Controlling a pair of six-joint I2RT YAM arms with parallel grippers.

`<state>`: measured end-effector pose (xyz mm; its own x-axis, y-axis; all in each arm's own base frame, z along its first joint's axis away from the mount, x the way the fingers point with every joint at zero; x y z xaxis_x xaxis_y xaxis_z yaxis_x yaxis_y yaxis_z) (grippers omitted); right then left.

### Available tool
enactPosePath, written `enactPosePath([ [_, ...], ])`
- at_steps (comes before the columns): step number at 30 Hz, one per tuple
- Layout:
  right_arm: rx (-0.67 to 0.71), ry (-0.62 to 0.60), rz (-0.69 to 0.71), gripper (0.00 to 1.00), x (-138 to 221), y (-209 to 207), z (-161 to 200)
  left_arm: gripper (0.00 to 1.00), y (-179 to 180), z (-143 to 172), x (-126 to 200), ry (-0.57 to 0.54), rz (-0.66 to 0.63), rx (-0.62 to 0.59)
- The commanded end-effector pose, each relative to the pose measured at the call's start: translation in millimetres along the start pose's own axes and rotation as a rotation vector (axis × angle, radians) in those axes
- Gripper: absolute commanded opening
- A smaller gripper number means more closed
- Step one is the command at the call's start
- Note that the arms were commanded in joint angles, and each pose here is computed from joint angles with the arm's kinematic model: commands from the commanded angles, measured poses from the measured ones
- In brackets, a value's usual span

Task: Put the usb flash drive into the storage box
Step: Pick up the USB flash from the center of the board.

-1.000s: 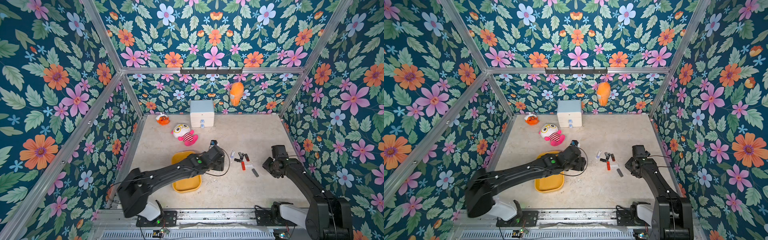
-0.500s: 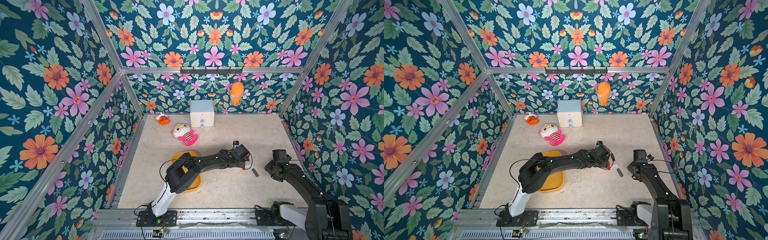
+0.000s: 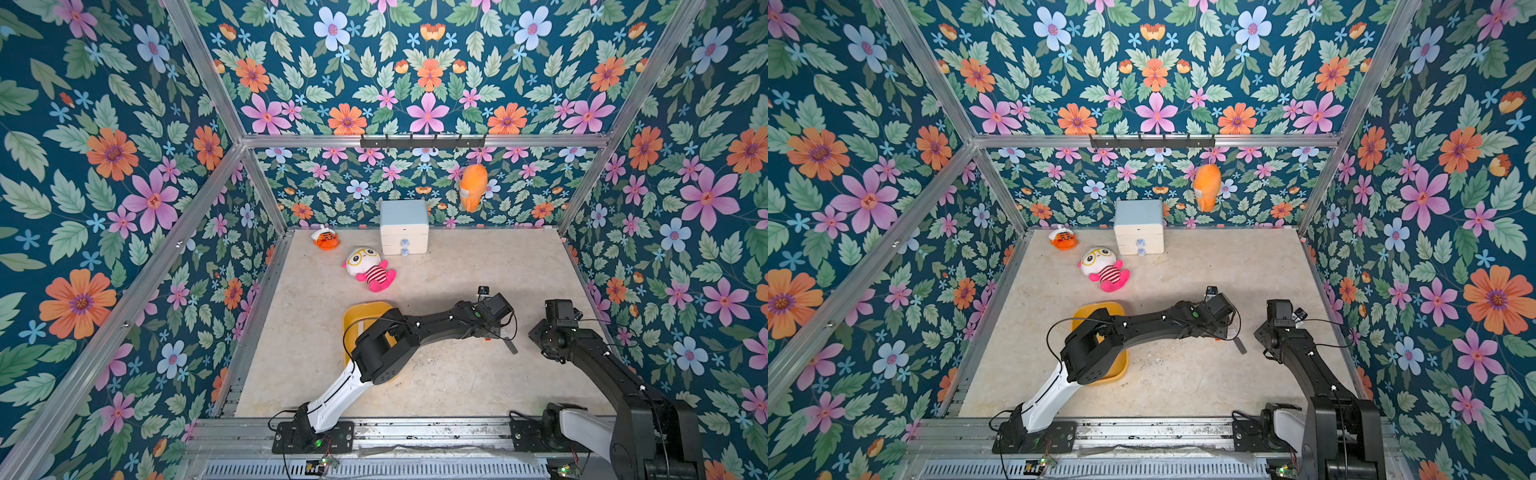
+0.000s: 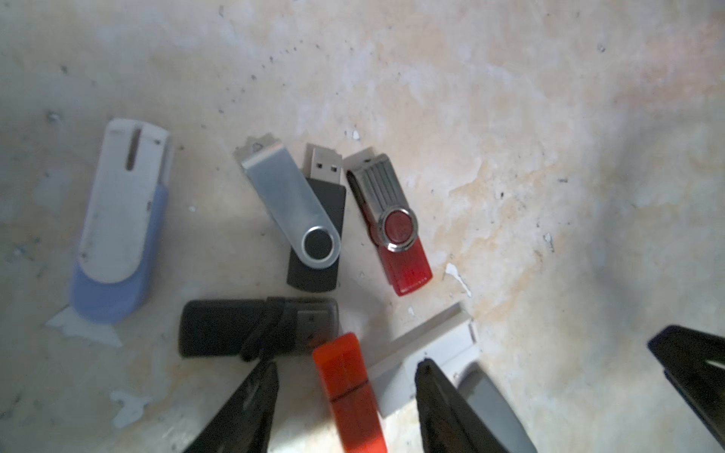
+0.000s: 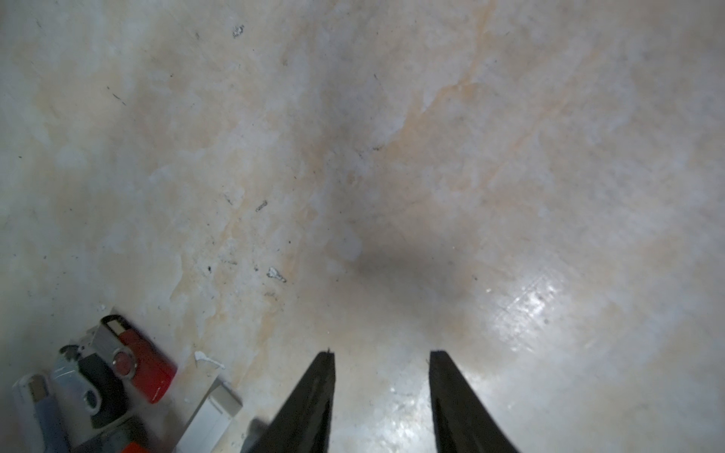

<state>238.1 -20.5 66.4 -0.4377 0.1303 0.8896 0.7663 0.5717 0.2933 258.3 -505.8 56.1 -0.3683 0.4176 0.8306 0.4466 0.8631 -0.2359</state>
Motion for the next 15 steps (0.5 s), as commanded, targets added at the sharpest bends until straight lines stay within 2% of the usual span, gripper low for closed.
enactPosePath([
  [1, 0.007, 0.001, -0.009, 0.45, 1, 1, 0, 0.6, 12, 14, -9, 0.062, -0.065, -0.009],
  [7, 0.008, 0.0, -0.013, 0.45, 1, 1, 0, 0.51, 19, 23, -18, 0.1, -0.106, -0.02],
  [15, 0.007, 0.0, -0.018, 0.45, 1, 2, 0, 0.46, 33, 45, -6, 0.158, -0.16, -0.071],
])
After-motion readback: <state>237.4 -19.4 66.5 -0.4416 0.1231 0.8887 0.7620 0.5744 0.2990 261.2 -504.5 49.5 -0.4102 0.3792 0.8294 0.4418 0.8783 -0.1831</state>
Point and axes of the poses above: each gripper's point midway between its finger pads, its own x axis back along the fingers, its own y axis along the line the jaws close on, z = x × y, the point moved 3 cm from there along x, back along the fingers, and after that the axes turned 9 degrees about -x, right-handed, at the moved point
